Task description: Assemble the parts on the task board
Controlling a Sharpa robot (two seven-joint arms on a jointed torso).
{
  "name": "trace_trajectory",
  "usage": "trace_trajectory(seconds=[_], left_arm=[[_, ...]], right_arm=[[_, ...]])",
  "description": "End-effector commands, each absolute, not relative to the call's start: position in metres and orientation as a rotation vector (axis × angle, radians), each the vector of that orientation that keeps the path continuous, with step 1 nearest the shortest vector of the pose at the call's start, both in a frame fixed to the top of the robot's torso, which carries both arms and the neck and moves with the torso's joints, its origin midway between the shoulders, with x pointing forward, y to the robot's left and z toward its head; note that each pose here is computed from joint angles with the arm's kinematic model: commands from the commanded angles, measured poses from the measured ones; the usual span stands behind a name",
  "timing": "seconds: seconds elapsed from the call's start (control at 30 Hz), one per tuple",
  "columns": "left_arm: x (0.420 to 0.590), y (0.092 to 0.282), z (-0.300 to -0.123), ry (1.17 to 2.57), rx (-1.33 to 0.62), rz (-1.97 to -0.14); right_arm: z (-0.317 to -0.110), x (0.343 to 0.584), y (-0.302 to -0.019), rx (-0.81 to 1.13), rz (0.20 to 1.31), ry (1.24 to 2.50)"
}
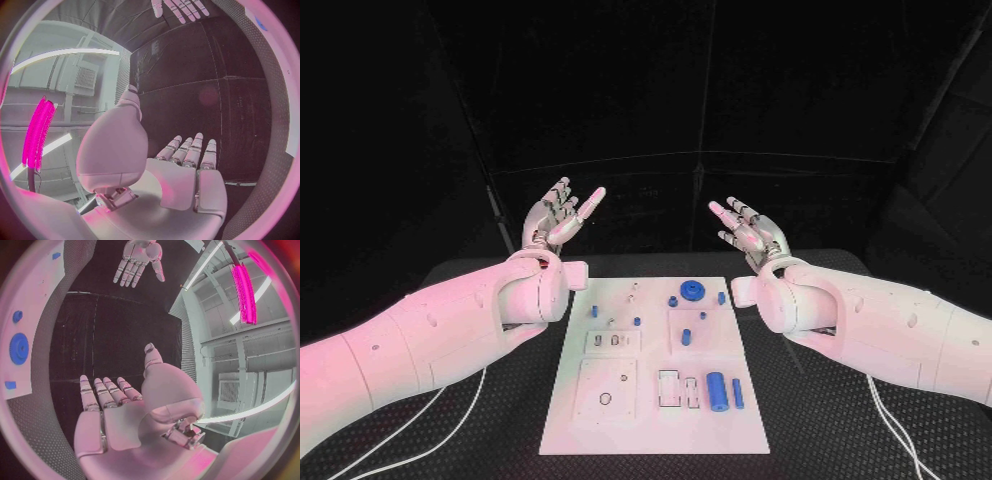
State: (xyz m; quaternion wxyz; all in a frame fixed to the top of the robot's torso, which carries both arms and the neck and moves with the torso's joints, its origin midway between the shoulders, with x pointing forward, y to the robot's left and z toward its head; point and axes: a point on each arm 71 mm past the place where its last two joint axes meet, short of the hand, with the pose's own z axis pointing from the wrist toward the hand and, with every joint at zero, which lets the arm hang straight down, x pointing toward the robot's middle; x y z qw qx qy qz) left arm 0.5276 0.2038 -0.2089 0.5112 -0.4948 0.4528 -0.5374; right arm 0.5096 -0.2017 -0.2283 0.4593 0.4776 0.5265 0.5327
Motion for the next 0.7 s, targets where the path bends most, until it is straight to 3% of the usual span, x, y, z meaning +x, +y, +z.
trace_trajectory(seconds=[0.03, 0.27, 0.3, 0.7], left_arm=[[0.531, 0.200, -0.202, 1.061, -1.138, -1.410], [0.532, 0.200, -0.202, 1.060, -1.137, -1.411], [0.536, 0.213, -0.206, 1.068, -1.169, -1.408], [0.527, 0.233, -0.202, 1.076, -1.173, -1.401]], right_arm=[[-0.228, 0.514, -0.191, 1.095, 1.439, 1.436], [-0.228, 0.519, -0.192, 1.075, 1.460, 1.469], [-0.221, 0.522, -0.204, 0.859, 1.328, 1.423], [-0.220, 0.522, -0.210, 0.500, 1.124, 1.506]])
